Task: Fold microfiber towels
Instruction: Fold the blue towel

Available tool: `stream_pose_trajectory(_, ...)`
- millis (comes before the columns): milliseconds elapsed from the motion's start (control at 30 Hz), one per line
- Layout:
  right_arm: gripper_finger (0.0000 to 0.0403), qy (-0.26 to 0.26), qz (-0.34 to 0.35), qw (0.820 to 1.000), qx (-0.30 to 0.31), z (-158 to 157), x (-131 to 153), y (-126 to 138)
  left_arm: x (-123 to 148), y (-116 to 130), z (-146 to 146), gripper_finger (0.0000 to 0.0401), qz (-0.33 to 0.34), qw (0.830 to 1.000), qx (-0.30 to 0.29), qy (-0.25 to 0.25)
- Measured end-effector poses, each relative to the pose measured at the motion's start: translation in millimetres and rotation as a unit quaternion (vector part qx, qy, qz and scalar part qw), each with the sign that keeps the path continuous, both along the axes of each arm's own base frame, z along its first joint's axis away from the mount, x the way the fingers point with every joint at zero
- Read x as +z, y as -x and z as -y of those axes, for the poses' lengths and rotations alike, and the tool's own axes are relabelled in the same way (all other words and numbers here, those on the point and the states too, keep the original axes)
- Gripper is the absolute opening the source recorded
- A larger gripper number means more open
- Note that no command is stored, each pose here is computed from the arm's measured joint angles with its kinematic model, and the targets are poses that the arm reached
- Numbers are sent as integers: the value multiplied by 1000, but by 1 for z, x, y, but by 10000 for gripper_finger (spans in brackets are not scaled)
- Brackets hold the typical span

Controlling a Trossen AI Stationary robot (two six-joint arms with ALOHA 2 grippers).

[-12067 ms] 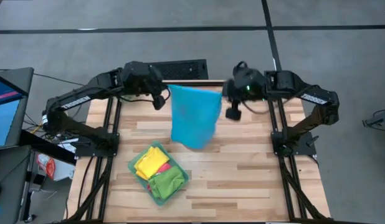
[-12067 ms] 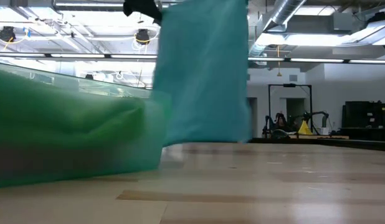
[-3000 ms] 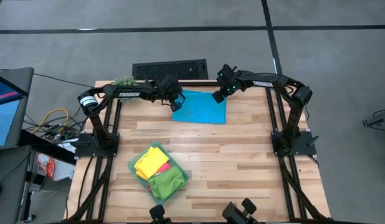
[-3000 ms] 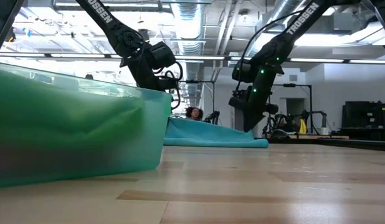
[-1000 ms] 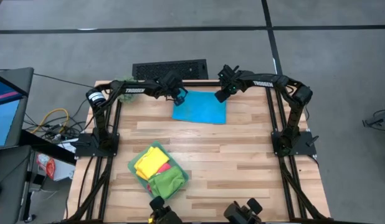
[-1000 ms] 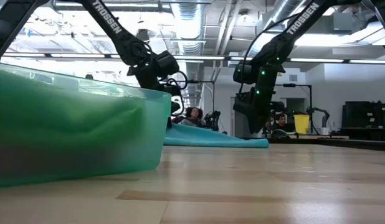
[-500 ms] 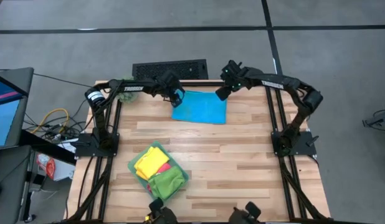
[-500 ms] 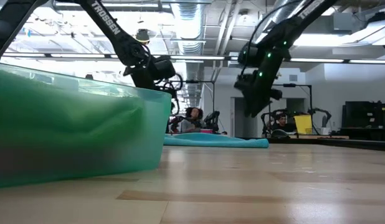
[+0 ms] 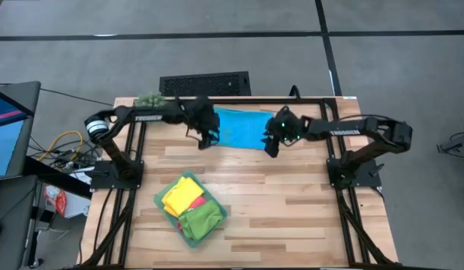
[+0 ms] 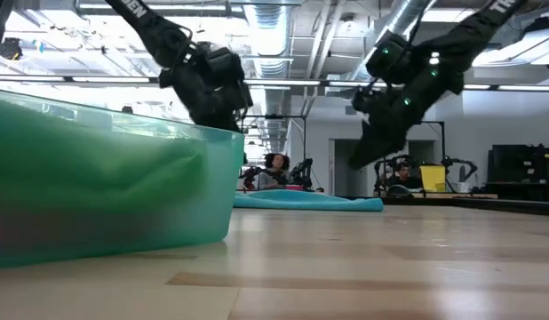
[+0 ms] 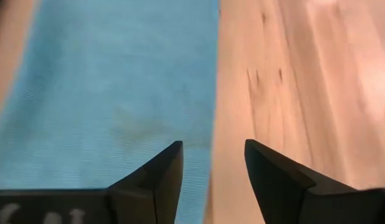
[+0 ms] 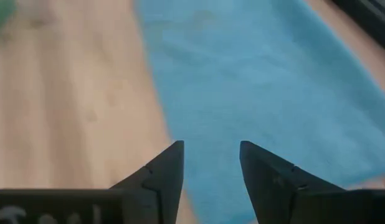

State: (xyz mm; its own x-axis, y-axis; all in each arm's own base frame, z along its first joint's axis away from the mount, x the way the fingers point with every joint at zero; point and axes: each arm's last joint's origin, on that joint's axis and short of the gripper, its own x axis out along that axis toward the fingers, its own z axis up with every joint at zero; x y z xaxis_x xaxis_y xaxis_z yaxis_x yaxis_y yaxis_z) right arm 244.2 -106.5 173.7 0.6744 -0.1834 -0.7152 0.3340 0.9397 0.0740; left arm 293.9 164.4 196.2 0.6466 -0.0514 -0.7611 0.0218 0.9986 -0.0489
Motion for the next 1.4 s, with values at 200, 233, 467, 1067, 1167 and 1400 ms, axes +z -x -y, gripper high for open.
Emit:
stream_pose_trajectory(200,162,27,-34,997,-56,-12,-27,4,-34,5,13,153,17,997,64,-39)
stream_pose_trajectory(233,157,23,-36,997,-58,-12,-30,4,-37,7,12,150,17,996,77,-38)
stream_pose_trajectory(467,132,-9,-70,995,-68,-17,-54,5,-53,18,17,132,1,995,99,-18)
stream_pose_trajectory(1067,123,-23,-79,994,-73,-22,-62,4,-80,39,28,123,-40,991,126,-37)
stream_pose_trajectory(1167,123,-27,-75,995,-64,-26,-57,5,-79,38,28,123,-41,990,132,-31)
stream_pose_trajectory(1400,124,23,-2,1000,-22,-36,-20,7,-77,35,31,123,-43,991,117,-41)
